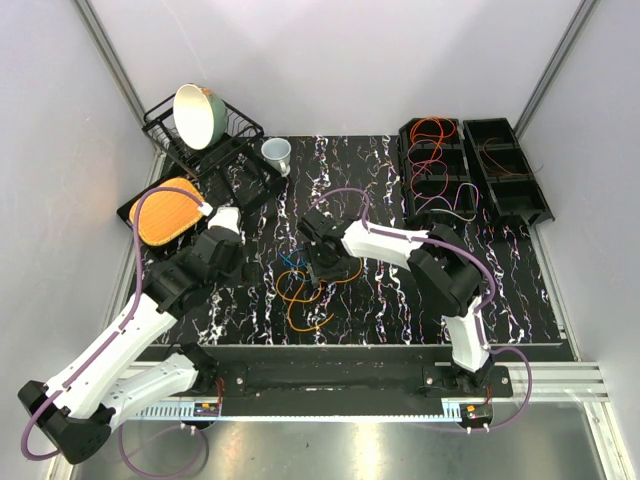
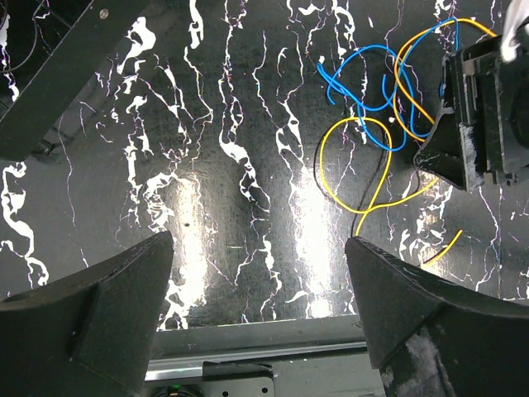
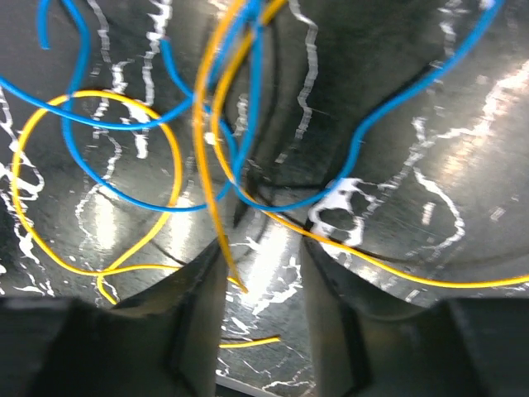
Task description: Untangle the cables
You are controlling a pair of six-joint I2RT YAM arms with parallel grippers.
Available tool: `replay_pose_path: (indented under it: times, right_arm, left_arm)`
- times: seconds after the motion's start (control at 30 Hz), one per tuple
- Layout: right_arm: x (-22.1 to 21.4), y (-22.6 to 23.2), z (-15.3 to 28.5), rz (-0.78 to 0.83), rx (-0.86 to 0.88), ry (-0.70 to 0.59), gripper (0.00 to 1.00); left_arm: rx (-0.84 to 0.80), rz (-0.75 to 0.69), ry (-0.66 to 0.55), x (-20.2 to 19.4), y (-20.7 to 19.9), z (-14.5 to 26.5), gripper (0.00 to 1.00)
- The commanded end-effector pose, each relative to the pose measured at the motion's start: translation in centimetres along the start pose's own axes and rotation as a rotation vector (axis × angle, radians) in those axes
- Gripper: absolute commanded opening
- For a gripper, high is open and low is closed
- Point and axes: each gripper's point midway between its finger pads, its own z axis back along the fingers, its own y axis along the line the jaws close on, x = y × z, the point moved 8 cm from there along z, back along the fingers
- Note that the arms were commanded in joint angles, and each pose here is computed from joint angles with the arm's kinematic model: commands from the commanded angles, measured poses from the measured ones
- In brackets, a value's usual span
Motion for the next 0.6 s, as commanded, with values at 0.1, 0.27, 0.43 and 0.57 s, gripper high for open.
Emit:
replay_pose_path:
  times: [0.1, 0.27, 0.43, 0.57]
  right_arm:
    - [0.1, 1.9, -1.0, 0.068, -0.005, -0.014, 0.37]
    - [-0.1, 2.2, -1.5, 0.089, -0.009, -0.006, 0.21]
    - [0.0, 2.2, -1.2, 0.107, -0.009, -0.004, 0.00]
    - [1.6, 3.3, 2.7, 0.122, 0.026, -0.062, 0.00]
  left_arm:
    - [-0.019, 0.009, -0.050, 0.7, -0.1, 0.1, 0.88]
    - [-0.019, 0.012, -0.050, 0.8, -0.1, 0.1, 0.88]
    - [-0.017, 0.017, -0.050, 0.8, 0.0, 0.0, 0.88]
    - [-0.013, 0.014, -0.047, 0.8, 0.0, -0.1, 0.87]
